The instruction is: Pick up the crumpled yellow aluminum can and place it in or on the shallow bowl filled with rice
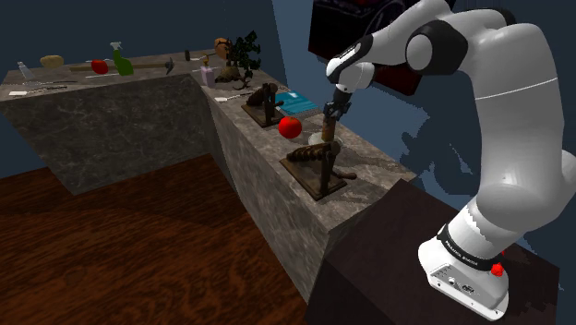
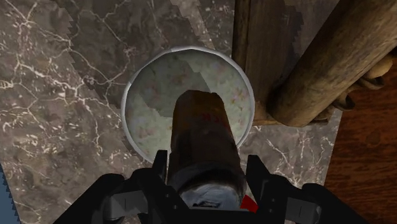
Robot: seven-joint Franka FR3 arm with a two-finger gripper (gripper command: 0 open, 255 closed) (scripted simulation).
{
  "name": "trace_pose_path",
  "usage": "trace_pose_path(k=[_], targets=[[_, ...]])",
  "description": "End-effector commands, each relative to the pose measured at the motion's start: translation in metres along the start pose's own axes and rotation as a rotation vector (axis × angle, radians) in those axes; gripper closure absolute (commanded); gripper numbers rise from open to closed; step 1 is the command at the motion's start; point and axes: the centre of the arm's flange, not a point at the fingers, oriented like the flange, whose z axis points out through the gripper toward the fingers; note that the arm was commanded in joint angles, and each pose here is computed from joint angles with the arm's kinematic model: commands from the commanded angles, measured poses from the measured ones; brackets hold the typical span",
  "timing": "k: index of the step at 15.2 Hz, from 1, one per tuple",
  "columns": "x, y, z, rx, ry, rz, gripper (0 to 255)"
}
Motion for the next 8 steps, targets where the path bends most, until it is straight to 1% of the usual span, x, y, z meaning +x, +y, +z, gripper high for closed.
trace_pose_path(k=[1, 5, 6, 8], targets=[[-0.0002, 0.0003, 0.0011, 0.0, 0.001, 0.0, 255], [-0.0002, 0.0003, 0.0011, 0.0, 0.001, 0.0, 255], [-0.0003, 0.0003, 0.0012, 0.0, 0.001, 0.0, 0], [-0.0003, 0.0003, 0.0011, 0.0, 0.001, 0.0, 0]])
